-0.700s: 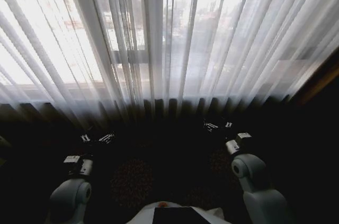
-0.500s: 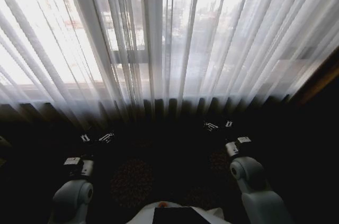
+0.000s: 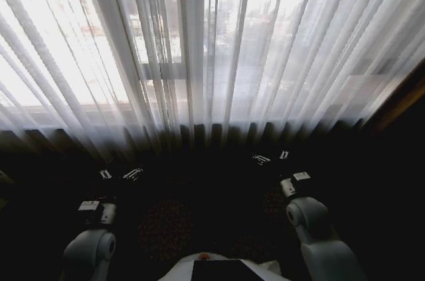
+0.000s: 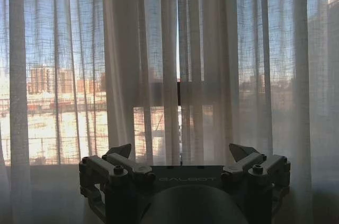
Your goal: Open the curtains by pulling them apart, changing their state from closed to fully open.
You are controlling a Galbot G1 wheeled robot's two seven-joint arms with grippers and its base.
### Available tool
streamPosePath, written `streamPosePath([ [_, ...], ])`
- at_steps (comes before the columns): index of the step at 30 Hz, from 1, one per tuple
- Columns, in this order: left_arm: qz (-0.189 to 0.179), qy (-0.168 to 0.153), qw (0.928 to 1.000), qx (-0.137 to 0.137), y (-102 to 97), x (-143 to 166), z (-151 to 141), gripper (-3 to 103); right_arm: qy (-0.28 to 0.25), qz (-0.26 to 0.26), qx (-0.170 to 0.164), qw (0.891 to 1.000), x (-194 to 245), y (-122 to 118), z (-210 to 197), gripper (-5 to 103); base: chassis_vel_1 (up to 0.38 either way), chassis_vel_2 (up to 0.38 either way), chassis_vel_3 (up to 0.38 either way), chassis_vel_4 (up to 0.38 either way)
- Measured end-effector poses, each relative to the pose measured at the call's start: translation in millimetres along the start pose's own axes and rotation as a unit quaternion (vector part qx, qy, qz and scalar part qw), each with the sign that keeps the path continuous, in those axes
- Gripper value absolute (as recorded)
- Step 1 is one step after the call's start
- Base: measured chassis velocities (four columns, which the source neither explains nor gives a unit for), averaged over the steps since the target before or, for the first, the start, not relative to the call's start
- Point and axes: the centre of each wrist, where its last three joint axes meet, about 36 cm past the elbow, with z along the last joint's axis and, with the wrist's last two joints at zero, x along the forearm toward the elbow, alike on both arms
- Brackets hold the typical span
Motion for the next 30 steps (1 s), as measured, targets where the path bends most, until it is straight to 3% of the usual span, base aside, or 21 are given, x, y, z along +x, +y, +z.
streamPosePath([
  [13,0.003,-0.003,1.0000,-0.003,2.1,3.3,3.9,100,-0.002,-0.003,0.001,1.000,1.0,1.1,-1.6,100,-0.102,0.107,0.099,-0.113],
  [30,0.004,-0.005,1.0000,-0.004,1.0,4.3,4.9,100,0.001,-0.012,0.004,1.000,0.7,1.5,0.6,100,-0.308,0.303,0.308,-0.302],
])
